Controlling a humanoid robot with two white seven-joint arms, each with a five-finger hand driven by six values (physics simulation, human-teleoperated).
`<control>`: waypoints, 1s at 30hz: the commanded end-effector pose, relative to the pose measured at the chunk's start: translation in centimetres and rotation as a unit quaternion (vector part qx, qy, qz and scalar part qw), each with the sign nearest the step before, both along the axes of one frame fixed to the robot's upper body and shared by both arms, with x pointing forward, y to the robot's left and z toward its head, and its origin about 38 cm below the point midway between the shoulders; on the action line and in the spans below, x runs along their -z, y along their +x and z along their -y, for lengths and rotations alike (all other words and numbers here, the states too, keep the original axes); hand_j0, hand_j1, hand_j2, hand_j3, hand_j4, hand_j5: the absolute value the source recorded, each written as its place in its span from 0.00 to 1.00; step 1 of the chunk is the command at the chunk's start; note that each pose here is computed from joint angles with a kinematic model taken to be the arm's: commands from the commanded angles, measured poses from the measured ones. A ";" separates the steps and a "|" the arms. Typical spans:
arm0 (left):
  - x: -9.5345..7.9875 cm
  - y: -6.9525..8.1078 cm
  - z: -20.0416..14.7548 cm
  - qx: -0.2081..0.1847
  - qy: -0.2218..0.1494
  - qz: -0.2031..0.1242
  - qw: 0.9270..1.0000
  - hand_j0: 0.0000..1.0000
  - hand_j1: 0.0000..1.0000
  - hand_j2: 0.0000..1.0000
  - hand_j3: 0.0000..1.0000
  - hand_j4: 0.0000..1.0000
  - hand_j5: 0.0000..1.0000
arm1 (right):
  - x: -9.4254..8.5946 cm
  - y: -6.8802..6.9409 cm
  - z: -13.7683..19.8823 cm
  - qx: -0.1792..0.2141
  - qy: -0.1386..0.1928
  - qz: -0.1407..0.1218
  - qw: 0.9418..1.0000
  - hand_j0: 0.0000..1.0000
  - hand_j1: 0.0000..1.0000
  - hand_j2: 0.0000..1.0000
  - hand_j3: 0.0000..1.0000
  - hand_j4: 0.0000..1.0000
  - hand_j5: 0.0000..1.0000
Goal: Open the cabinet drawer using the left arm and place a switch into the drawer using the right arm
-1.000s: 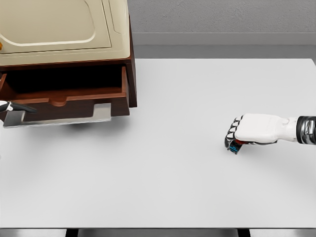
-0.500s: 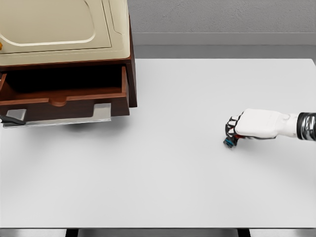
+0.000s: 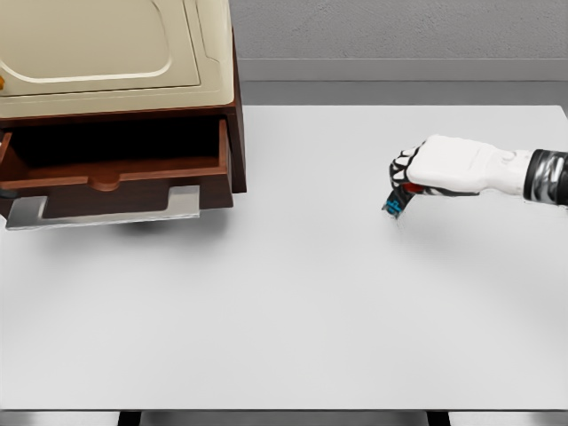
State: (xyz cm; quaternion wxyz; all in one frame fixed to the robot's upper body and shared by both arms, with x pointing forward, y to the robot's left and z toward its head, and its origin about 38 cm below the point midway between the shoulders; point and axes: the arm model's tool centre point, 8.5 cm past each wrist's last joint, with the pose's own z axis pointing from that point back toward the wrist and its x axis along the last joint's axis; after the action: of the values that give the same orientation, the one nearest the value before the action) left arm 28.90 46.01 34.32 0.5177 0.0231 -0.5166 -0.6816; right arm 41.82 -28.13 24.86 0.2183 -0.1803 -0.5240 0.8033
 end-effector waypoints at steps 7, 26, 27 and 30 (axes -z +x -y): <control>0.0 0.0 -0.2 -0.004 0.002 -0.001 1.000 1.00 1.00 1.00 1.00 1.00 1.00 | -1.4 0.9 -4.7 -0.049 0.027 0.015 0.998 0.28 0.28 0.28 0.28 0.28 0.28; -0.1 -0.1 -0.3 -0.005 0.004 -0.001 1.000 1.00 1.00 1.00 1.00 1.00 1.00 | -7.8 1.4 -12.8 -0.158 0.037 0.062 0.985 0.28 0.28 0.28 0.28 0.28 0.28; -0.1 -0.1 -0.3 -0.005 0.004 -0.001 1.000 1.00 1.00 1.00 1.00 1.00 1.00 | -7.7 1.3 -13.3 -0.164 0.035 0.061 0.984 0.28 0.28 0.28 0.28 0.28 0.28; -0.1 -0.1 -0.3 -0.005 0.004 -0.001 1.000 1.00 1.00 1.00 1.00 1.00 1.00 | -8.9 1.3 -14.7 -0.180 0.033 0.074 0.980 0.28 0.28 0.28 0.28 0.28 0.28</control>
State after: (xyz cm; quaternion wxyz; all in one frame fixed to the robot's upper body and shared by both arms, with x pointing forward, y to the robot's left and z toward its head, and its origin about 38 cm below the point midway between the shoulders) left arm 28.82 46.27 34.37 0.5191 0.0284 -0.5118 -0.6840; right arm 43.29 -14.26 34.48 0.0373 -0.1492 -0.5867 0.7951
